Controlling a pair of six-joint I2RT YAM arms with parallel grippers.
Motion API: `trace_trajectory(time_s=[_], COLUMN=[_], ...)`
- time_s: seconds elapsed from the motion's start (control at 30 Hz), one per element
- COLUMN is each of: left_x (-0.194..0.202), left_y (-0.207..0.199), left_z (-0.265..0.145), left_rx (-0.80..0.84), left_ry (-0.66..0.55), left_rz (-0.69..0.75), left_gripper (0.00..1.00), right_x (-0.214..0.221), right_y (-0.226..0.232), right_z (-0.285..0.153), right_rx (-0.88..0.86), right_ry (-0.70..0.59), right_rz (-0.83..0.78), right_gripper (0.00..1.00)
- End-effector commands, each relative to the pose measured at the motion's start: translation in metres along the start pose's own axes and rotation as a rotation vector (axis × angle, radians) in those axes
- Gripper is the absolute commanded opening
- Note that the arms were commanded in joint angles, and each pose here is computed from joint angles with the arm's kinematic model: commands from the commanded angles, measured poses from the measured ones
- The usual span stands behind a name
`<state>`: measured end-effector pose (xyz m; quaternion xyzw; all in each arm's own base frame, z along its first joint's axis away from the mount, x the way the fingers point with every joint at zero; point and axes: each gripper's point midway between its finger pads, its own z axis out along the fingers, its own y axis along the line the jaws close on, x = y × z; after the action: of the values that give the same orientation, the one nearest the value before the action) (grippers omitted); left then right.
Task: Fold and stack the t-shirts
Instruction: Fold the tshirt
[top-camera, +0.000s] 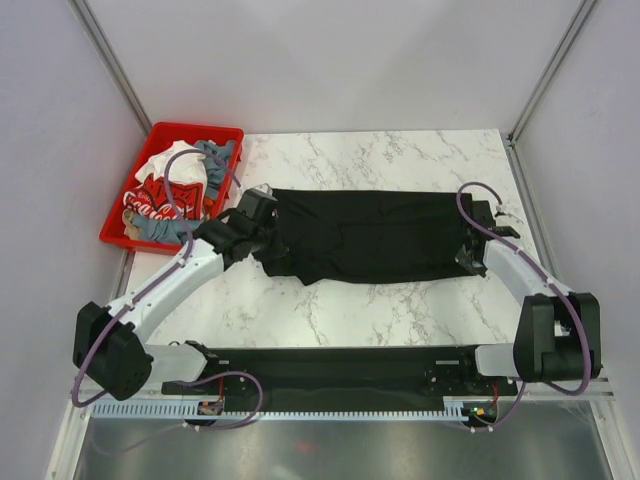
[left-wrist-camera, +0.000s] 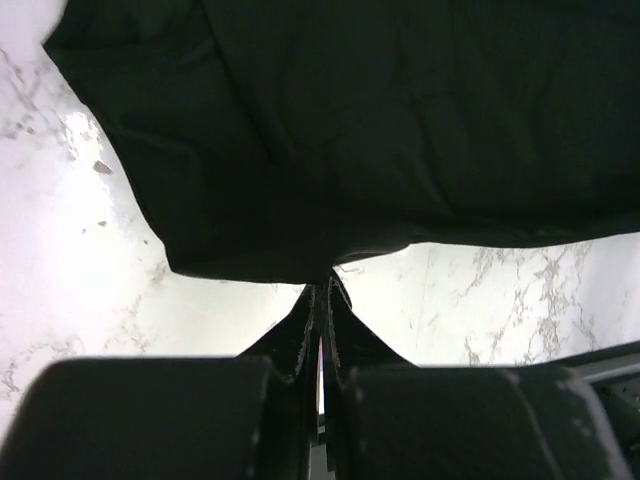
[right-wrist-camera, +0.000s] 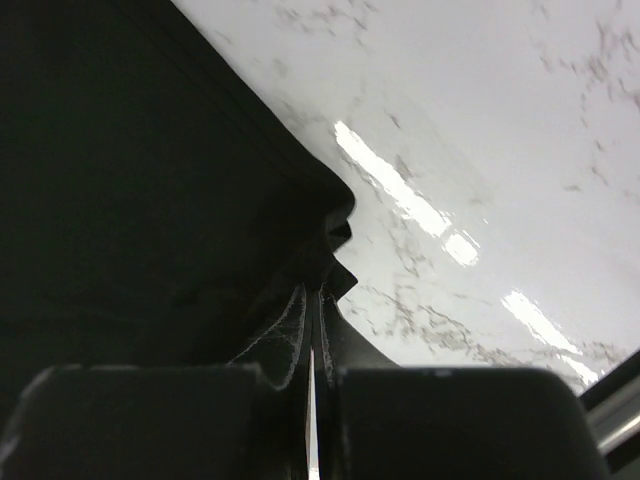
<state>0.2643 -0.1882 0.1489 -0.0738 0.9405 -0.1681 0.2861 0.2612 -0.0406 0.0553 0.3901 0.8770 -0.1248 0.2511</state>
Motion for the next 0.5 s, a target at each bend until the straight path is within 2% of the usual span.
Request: trace_trajectory(time_s=[0.0,0.23,0.47], left_x=[-0.043,-0.094,-0.117], left_y=[0.0,-0.011,-0.014], left_z=[0.0,0.008,0.037], left_rx=[-0.011,-0.001,-0.012], left_ry=[-0.08,-0.121,-0.091], left_rz=[0.028,0.025,0.049], left_gripper=[0.02,0.02,0.02], right_x=[-0.027,-0.048,-0.075], right_y=[0.025,0.049,0.07], right_z=[0.003,0.015,0.022], right_rx=[-0.034,-0.017,-0.004], right_ry=[-0.03,-0.017,-0.056], right_rz=[-0.069,-0.125,-0.14], right_gripper=[0.0,0.0,0.0])
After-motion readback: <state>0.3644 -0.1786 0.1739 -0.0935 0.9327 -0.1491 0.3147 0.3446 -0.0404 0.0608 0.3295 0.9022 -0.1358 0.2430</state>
